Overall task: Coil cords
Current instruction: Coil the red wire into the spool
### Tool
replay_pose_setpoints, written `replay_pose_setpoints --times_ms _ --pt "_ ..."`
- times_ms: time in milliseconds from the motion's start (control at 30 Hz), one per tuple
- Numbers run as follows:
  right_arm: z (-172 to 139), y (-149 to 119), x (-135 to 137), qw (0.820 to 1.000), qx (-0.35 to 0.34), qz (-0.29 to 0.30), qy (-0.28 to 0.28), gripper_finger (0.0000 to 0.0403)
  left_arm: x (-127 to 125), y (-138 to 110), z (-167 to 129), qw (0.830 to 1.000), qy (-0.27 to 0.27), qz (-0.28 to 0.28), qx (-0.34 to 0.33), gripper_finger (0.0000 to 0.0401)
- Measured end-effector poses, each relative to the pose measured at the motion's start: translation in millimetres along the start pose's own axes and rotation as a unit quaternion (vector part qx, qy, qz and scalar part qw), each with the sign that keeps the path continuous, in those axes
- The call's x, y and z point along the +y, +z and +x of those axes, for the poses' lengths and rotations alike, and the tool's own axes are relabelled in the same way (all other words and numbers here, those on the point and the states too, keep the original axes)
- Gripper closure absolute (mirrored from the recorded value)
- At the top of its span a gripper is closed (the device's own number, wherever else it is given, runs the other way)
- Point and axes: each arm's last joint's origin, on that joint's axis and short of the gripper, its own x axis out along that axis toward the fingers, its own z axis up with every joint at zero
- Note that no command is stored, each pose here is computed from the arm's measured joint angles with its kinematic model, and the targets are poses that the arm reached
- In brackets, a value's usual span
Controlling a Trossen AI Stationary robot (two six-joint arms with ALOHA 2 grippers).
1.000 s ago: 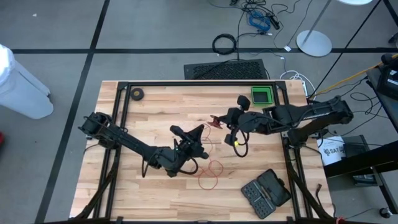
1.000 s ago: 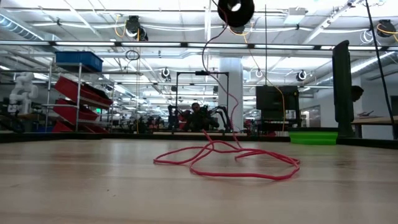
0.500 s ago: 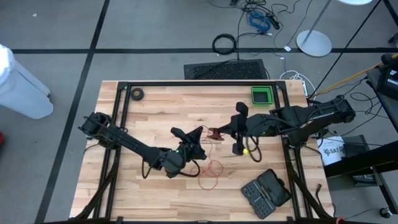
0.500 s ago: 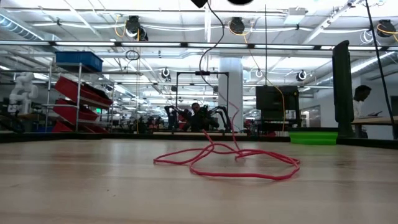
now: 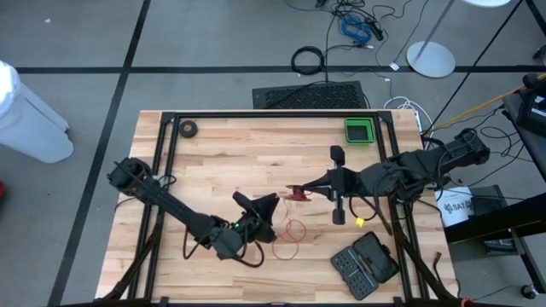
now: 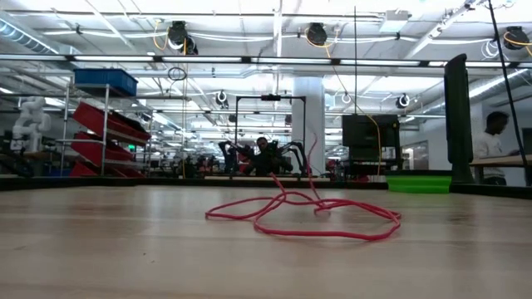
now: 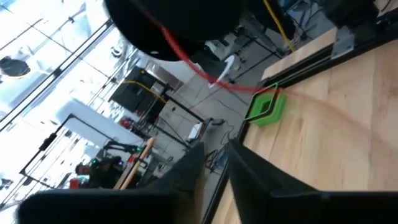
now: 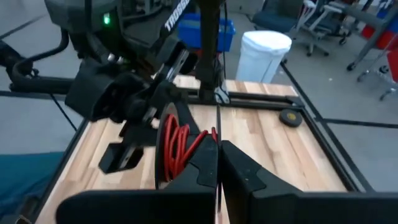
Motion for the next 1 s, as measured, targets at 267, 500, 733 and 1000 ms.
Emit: replay_pose_setpoints --times_ms 267,500,733,1000 --pt "0.2 2.3 -0.5 1.0 -0.011 -0.003 -0.009 0.0403 -1.4 1.4 -7.5 1.0 -0.003 -0.001 -0.004 0.0264" --pt "0.3 2.3 -2.1 0.999 -0.012 -0.01 -0.037 0.0403 -4.8 -1.3 -10.1 0.999 -0.004 -0.04 0.004 0.0262" --pt "0.1 2.4 -4.0 0.998 -0.013 -0.015 -0.067 0.0403 -7.9 -1.1 -9.8 0.987 -0.039 -0.154 -0.017 0.0262" --pt "0.2 2.4 -4.1 0.997 -0.014 -0.017 -0.068 0.0403 -24.9 -27.1 3.3 0.969 -0.103 -0.222 0.029 0.0262"
